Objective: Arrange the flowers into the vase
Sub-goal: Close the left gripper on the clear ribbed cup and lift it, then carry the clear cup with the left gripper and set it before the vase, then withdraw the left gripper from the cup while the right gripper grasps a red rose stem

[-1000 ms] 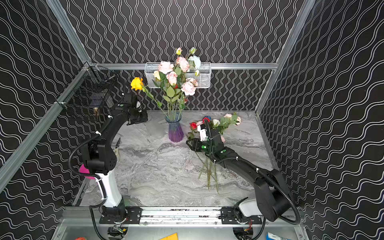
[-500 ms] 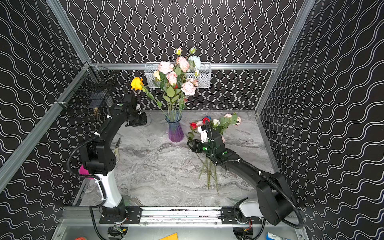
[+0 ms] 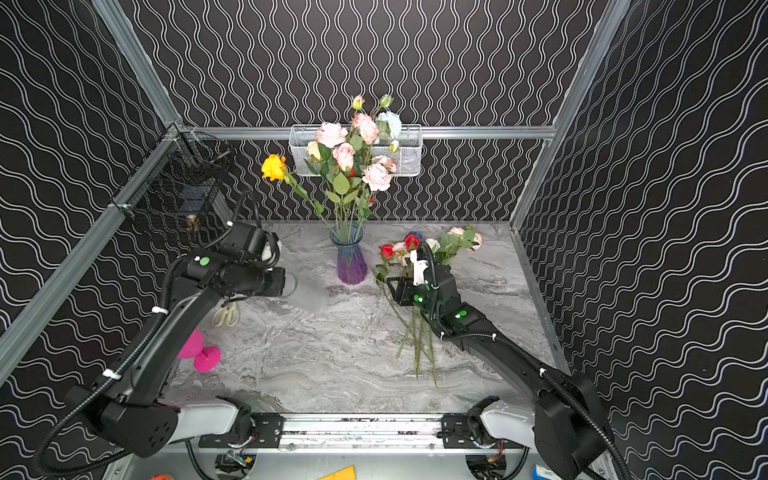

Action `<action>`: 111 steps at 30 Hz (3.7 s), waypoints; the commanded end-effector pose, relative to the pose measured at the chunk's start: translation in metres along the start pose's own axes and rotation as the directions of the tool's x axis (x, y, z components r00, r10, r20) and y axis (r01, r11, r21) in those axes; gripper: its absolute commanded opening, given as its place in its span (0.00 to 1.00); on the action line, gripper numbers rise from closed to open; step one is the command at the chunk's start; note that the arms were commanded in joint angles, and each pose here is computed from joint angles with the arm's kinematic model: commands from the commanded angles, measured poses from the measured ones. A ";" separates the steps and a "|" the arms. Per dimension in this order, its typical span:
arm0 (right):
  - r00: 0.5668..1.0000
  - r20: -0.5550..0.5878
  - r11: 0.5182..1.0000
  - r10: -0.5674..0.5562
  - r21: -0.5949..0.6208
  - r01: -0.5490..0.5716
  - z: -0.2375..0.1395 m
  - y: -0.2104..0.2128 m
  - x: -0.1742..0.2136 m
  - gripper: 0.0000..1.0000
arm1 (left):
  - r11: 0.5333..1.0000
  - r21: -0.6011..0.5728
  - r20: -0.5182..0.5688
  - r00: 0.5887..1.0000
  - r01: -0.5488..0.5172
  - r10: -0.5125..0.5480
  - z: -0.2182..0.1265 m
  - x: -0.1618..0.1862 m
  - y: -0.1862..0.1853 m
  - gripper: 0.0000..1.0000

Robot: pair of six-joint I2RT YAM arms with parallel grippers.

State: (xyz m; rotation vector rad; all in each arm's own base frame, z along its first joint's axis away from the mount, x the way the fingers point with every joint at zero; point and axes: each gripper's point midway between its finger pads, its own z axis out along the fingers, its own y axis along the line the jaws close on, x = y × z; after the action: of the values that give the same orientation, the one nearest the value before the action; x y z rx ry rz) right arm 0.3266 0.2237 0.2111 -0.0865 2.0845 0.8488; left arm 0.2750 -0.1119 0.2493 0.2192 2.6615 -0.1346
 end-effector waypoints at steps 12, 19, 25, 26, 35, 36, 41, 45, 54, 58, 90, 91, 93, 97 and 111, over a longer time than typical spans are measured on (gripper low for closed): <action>1.000 0.016 0.995 -0.008 0.099 0.007 -0.011 -0.021 -0.006 0.47 | 0.901 -0.068 -0.180 0.894 -0.427 0.410 0.006 0.017 -0.147 0.00; 1.000 0.016 0.994 0.020 0.103 -0.022 -0.012 -0.032 -0.006 0.47 | 0.882 -0.052 -0.225 0.866 -0.468 0.447 0.031 0.018 -0.161 0.00; 1.000 -0.008 0.996 0.029 0.085 -0.028 -0.007 -0.031 -0.002 0.47 | 0.910 0.012 -0.227 0.885 -0.415 0.407 0.051 0.018 -0.159 0.00; 1.000 -0.009 0.996 0.030 0.082 -0.029 -0.006 -0.031 -0.002 0.47 | 0.915 0.006 -0.219 0.892 -0.404 0.395 0.051 0.015 -0.155 0.00; 0.999 0.001 0.997 0.039 0.066 -0.039 -0.009 -0.028 -0.003 0.49 | 0.920 0.022 -0.268 0.884 -0.392 0.383 0.070 0.020 -0.150 0.00; 0.999 0.005 0.997 0.035 0.067 -0.035 -0.010 -0.028 -0.003 0.49 | 0.918 0.018 -0.279 0.879 -0.397 0.386 0.074 0.021 -0.150 0.00; 0.999 0.034 0.996 0.027 0.080 -0.030 -0.015 -0.030 -0.007 0.49 | 0.915 -0.010 -0.301 0.873 -0.404 0.383 0.084 0.020 -0.143 0.02; 0.999 0.012 0.998 0.035 0.046 -0.036 -0.014 -0.023 -0.004 0.50 | 0.917 0.000 -0.277 0.881 -0.400 0.384 0.075 0.013 -0.145 0.34; 0.999 0.037 0.996 0.023 0.083 -0.026 -0.021 -0.028 -0.008 0.51 | 0.924 -0.012 -0.118 0.918 -0.383 0.379 0.016 -0.012 -0.134 0.99; 0.998 0.054 0.994 0.020 0.110 -0.026 -0.023 -0.033 -0.009 0.51 | 0.947 -0.070 0.049 0.947 -0.313 0.317 -0.037 -0.029 -0.109 0.98; 0.969 -0.246 0.885 -0.010 0.450 0.124 0.067 -0.123 0.023 0.44 | 0.966 0.021 0.638 0.740 0.257 -0.211 -0.038 0.033 0.024 0.98; 0.964 -0.265 0.886 -0.005 0.446 0.127 0.073 -0.126 0.029 0.41 | 0.966 0.023 0.623 0.752 0.258 -0.215 -0.034 0.036 0.024 0.98; 0.960 -0.280 0.879 0.024 0.463 0.114 0.078 -0.133 0.038 0.34 | 0.967 0.044 0.594 0.772 0.250 -0.227 -0.028 0.040 0.019 0.98; 0.959 -0.273 0.876 0.070 0.477 0.071 0.079 -0.145 0.041 0.29 | 0.964 0.082 0.521 0.814 0.252 -0.257 -0.012 0.054 0.011 0.98; 0.970 -0.177 0.873 0.168 0.483 -0.063 0.033 -0.156 0.040 0.36 | 0.942 0.164 0.440 0.833 0.292 -0.335 0.028 0.091 0.007 0.98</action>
State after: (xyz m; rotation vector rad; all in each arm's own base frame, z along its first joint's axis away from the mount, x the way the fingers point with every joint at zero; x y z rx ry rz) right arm 0.3823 0.1260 0.0788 0.2229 2.4749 0.2974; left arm 0.2061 -0.0955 0.1801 -0.1574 2.2103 -0.3265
